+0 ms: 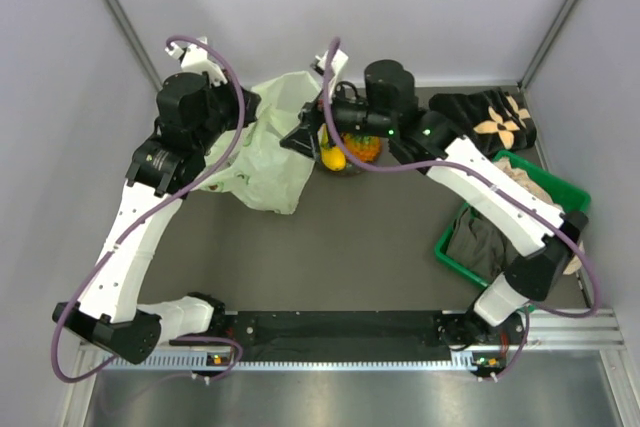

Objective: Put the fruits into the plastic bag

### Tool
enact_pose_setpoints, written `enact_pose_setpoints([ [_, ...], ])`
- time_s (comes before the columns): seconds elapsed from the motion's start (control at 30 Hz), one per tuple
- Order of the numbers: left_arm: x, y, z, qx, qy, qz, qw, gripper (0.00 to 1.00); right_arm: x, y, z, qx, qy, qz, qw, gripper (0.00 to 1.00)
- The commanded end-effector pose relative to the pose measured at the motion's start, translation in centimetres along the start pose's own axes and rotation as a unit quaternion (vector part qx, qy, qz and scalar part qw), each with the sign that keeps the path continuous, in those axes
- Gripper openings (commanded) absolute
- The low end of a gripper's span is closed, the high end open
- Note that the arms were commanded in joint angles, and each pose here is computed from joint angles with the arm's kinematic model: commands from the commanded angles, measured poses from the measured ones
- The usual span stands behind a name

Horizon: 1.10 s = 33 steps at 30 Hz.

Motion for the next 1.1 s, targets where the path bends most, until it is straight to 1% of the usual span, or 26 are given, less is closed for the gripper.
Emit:
enact_pose_setpoints([
  [0.0,0.8,-3.3,-1.5,0.026,-0.026,0.087,0.996,0.00,-0.7,-0.1,-4.0,0.077,-0.057,0.023,0.995,0.82],
  [0.1,0.9,-3.1,-1.0,0.032,-0.020,0.087,0.995,0.00,-0.5,-1.1,-5.0,0.091,-0.072,0.059,0.992,0.82],
  [0.17,1.0,-2.9,-0.8,0.034,-0.019,0.086,0.996,0.00,-0.2,-1.6,-5.5,0.120,-0.078,0.071,0.987,0.82],
  [0.3,1.0,-3.0,-0.5,0.036,-0.016,0.090,0.995,0.00,0.0,-2.1,-5.6,0.138,-0.079,0.086,0.984,0.82],
  [0.33,1.0,-3.0,-0.5,0.036,-0.015,0.091,0.995,0.00,-0.1,-2.1,-5.3,0.139,-0.075,0.084,0.984,0.82],
  [0.43,1.0,-3.0,-0.6,0.036,-0.018,0.089,0.995,0.00,-0.8,-2.0,-3.4,0.136,-0.046,0.065,0.988,0.77],
  [0.57,0.7,-3.0,-0.4,0.036,-0.013,0.091,0.995,0.00,-1.3,-1.2,-1.5,0.121,-0.030,0.033,0.992,0.71],
  [0.6,0.7,-3.1,-0.3,0.038,-0.011,0.092,0.995,0.00,-1.3,-1.1,-1.2,0.118,-0.026,0.025,0.992,0.69],
  [0.63,0.6,-3.1,-0.2,0.037,-0.009,0.093,0.995,0.00,-1.5,-0.9,-1.0,0.115,-0.025,0.019,0.993,0.63],
  [0.7,0.5,-3.1,0.0,0.037,-0.008,0.093,0.995,0.00,-1.7,-0.3,-1.0,0.110,-0.026,-0.002,0.994,0.59],
  [0.73,0.4,-3.0,0.0,0.037,-0.007,0.093,0.995,0.00,-1.7,-0.1,-1.0,0.104,-0.025,-0.009,0.994,0.54],
  [0.8,0.4,-2.7,0.0,0.035,-0.009,0.084,0.996,0.00,-1.6,0.8,-1.4,0.098,-0.029,-0.030,0.994,0.47],
  [0.83,0.3,-2.3,0.0,0.036,-0.010,0.073,0.997,0.00,-1.3,1.1,-1.8,0.092,-0.035,-0.035,0.995,0.37],
  [0.9,0.2,-1.3,-0.5,0.036,-0.025,0.036,0.998,0.00,0.0,2.0,-2.1,0.094,-0.047,-0.043,0.994,0.34],
  [0.93,0.1,-0.7,-0.3,0.034,-0.020,0.020,0.999,0.00,0.7,2.3,-2.4,0.098,-0.054,-0.042,0.993,0.28],
  [0.97,0.2,-0.2,-0.7,0.032,-0.031,0.001,0.999,0.00,1.3,2.5,-2.3,0.099,-0.056,-0.041,0.993,0.27],
  [1.0,0.1,0.2,-0.8,0.031,-0.033,-0.008,0.999,0.00,1.7,2.7,-1.4,0.094,-0.047,-0.041,0.994,0.26],
  [1.03,-0.1,0.5,-0.6,0.030,-0.032,-0.017,0.999,0.00,3.1,3.2,-2.0,0.097,-0.055,-0.040,0.993,0.25],
  [1.07,-0.1,0.6,-0.7,0.028,-0.035,-0.020,0.999,0.00,3.6,3.4,-1.0,0.090,-0.039,-0.039,0.994,0.25],
])
Point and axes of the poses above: each gripper's point midway between its finger pads, its own x axis back along the fingers, its own y axis along the line the jaws close on, z = x × y, the point moved 2 cm from there along x, back along the fingers, and after that the axes turned 4 degrees about x, right-handed, at the moved point
